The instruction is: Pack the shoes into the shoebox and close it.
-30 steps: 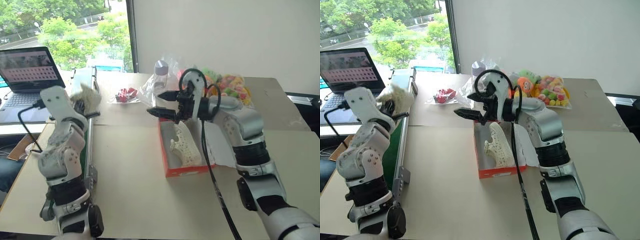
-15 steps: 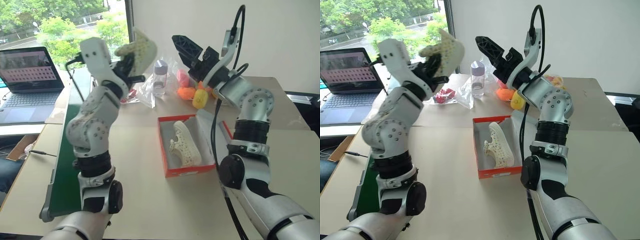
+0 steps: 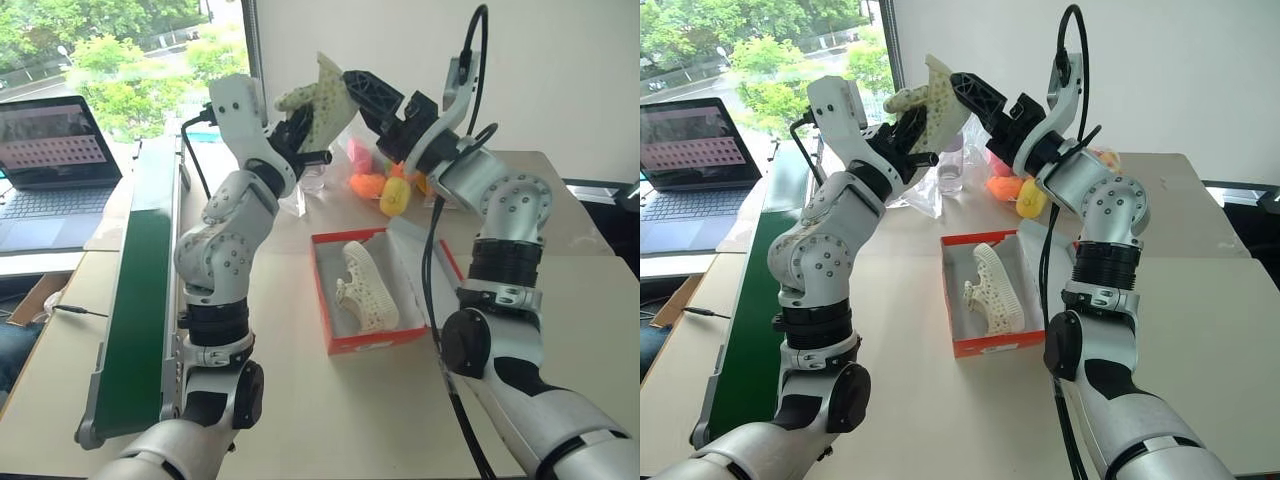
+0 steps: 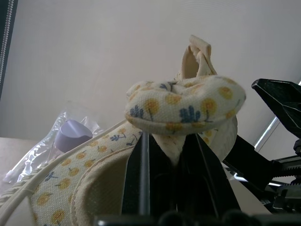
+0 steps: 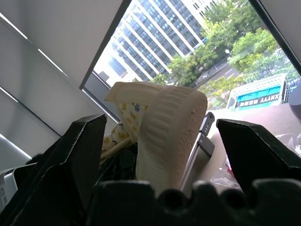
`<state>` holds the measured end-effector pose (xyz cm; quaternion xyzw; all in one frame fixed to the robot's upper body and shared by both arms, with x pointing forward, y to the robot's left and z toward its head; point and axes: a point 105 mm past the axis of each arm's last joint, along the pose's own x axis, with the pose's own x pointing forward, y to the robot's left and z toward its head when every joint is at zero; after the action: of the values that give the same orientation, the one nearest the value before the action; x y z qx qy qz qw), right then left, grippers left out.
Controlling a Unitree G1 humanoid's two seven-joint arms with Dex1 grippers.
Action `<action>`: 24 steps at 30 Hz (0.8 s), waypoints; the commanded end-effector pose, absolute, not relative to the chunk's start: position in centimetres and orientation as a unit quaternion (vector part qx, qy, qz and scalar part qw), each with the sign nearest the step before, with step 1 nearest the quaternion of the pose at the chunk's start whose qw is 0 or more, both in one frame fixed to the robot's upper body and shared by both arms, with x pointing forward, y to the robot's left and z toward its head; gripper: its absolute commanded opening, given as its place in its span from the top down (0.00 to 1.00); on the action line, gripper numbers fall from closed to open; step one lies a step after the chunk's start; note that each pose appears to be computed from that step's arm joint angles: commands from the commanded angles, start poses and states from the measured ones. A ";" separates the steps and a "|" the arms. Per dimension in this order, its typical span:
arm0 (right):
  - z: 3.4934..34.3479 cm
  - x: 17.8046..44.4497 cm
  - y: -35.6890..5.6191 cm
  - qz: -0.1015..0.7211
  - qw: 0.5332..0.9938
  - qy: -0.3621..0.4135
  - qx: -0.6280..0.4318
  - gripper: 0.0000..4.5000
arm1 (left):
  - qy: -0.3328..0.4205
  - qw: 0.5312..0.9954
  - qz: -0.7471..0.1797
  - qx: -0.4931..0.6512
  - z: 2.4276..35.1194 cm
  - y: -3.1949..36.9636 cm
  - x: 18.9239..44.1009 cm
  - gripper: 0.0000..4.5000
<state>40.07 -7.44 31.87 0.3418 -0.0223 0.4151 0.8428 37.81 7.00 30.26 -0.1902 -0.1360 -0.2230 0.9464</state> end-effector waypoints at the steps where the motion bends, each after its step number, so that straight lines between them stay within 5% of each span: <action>1: 32.9 39.4 -7.6 0.423 0.844 -0.041 0.328 0.00 | -0.186 0.935 -0.237 -0.188 33.1 6.5 36.9 0.99; 19: 32.7 40.4 -7.3 0.413 0.849 -0.048 0.325 0.00 | -0.152 0.933 -0.249 -0.212 31.6 4.6 36.1 0.99; 24: 33.1 40.5 -7.7 0.410 0.847 -0.058 0.335 0.38 | -0.155 0.935 -0.239 -0.211 31.7 5.2 36.3 1.00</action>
<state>40.99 -7.15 30.49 0.3315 -0.0116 0.4000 0.8544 37.45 5.31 29.54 -0.2128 -0.1130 -0.2253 0.9440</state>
